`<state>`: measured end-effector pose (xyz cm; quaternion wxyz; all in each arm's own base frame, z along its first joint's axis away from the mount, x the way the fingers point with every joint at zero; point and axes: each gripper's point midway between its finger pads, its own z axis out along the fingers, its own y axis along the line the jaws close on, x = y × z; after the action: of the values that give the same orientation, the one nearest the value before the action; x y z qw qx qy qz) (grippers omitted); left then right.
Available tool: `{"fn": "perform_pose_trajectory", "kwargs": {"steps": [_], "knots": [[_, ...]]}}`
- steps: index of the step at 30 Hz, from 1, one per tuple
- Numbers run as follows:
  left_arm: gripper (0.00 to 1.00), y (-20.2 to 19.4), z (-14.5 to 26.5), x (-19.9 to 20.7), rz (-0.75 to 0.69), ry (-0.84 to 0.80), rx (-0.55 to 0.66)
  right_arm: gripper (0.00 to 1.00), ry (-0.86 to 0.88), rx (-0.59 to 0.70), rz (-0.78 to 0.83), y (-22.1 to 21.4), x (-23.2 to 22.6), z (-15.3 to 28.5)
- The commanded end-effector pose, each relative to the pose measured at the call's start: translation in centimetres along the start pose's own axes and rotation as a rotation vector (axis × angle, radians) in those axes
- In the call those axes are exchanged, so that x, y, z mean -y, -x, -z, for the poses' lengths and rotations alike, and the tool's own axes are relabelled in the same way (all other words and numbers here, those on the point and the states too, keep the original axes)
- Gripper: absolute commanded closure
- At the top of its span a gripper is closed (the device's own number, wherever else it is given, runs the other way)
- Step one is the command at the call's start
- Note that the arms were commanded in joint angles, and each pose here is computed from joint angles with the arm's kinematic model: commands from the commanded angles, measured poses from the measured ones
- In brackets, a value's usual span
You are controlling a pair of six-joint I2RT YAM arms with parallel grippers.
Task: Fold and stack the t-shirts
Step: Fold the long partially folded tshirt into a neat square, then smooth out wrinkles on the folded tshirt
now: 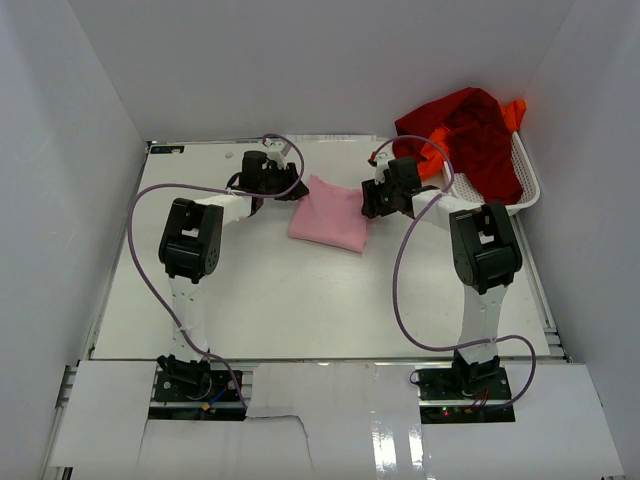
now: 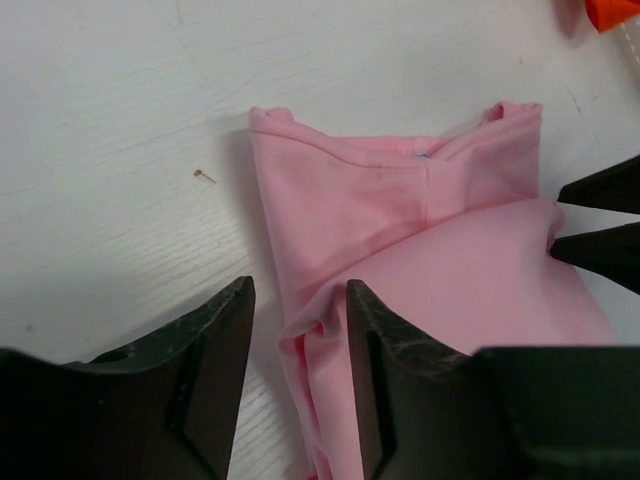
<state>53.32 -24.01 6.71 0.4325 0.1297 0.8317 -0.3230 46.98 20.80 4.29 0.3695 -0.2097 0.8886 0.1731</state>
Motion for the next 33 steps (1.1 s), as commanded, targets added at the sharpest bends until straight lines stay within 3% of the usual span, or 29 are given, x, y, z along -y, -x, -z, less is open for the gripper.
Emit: {"fn": "perform_pose_trajectory", "kwargs": {"steps": [1,11,13,16,17,18,20,28,33], "knots": [[0.46,3.7,1.2,0.0,-0.03,0.045,0.091,0.43,-0.058,0.098,0.028,3.5,0.8,1.9],[0.43,7.2,5.3,1.0,0.011,0.054,0.161,0.41,0.035,0.131,-0.048,5.5,-1.6,4.3],[0.43,7.8,6.1,2.4,0.02,0.004,0.164,0.47,0.126,0.122,-0.072,5.4,-3.3,4.2],[0.48,7.6,6.1,5.2,0.051,-0.152,0.126,0.69,0.258,0.109,-0.139,5.4,-5.7,4.0],[0.5,7.1,6.2,6.7,0.053,-0.242,0.1,0.84,0.282,0.127,-0.164,6.0,-6.1,3.9],[0.52,6.9,6.1,7.4,0.059,-0.29,0.087,0.91,0.324,0.125,-0.176,6.1,-7.0,3.8],[0.58,6.4,5.6,8.8,0.077,-0.382,0.082,0.92,0.37,0.138,-0.189,6.4,-7.9,3.2],[0.61,3.3,6.3,13.2,0.079,-0.746,0.082,0.92,0.608,0.15,-0.281,6.6,-13.0,1.9],[0.65,1.3,5.1,12.4,0.175,-0.776,0.029,0.92,0.665,0.131,-0.315,5.9,-14.3,0.3]]}}
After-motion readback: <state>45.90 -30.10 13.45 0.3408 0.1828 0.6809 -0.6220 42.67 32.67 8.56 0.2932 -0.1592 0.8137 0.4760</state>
